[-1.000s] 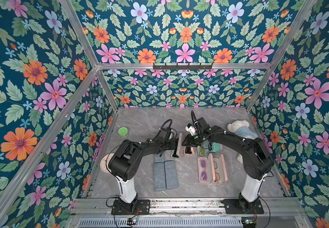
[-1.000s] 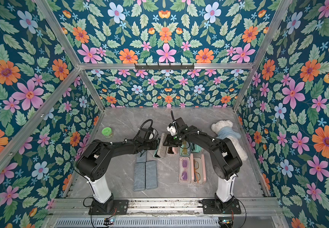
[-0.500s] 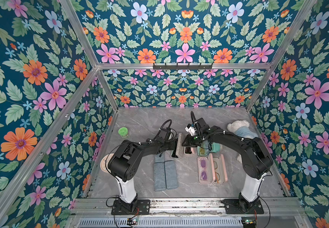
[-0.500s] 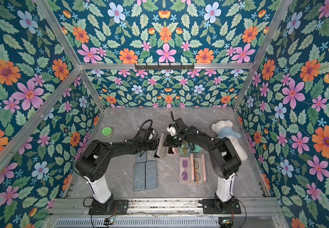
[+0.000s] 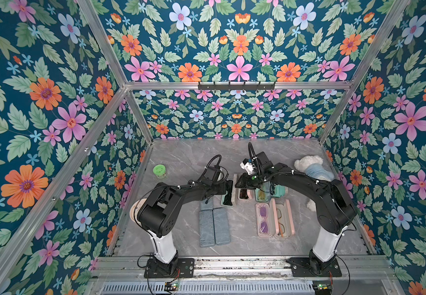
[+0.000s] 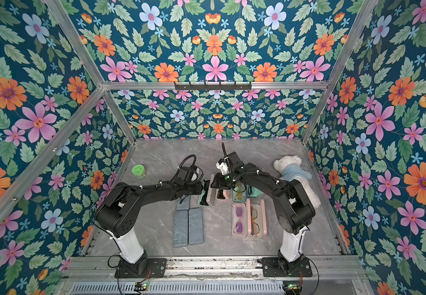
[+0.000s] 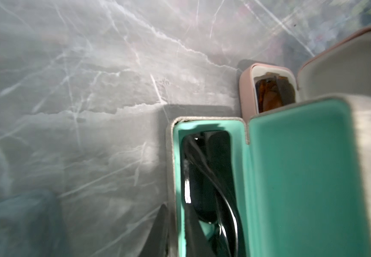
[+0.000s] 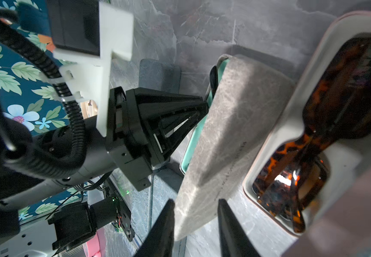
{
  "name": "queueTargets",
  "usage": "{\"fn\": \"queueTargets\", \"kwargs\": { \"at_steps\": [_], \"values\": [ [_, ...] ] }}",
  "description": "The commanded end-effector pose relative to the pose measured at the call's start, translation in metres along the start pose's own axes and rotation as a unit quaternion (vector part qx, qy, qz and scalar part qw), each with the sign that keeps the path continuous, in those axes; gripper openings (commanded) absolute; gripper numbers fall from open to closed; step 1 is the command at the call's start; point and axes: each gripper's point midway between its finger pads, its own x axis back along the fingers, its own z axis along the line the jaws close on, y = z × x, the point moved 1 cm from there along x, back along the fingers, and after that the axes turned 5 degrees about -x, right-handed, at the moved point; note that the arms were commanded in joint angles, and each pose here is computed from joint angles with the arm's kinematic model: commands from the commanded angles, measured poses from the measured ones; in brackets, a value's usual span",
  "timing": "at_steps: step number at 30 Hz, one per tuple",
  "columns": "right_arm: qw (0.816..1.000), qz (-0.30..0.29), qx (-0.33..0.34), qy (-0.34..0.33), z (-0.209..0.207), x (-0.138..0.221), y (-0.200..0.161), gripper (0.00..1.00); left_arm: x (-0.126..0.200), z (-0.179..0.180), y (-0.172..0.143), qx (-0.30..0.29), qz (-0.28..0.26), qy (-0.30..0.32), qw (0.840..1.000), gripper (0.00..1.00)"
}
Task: Close the glasses case
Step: Close the glasses case at the center of the board.
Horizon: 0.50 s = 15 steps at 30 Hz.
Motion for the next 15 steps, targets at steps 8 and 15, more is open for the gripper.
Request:
{"fn": "queueTargets", "kwargs": {
  "at_steps": [8, 15],
  "values": [
    [1.0, 0.007, -0.01, -0.001, -0.0023, -0.0076, 0.0006, 0.35, 0.0015, -0.0013, 0.0004, 0.003, -0.002, -0.006, 1.0, 0.19],
    [1.0, 0.01, -0.007, -0.005, -0.0016, -0.0118, -0.0005, 0.35, 0.0, -0.0011, -0.0007, 0.003, 0.0, -0.006, 1.0, 0.11]
  ]
}}
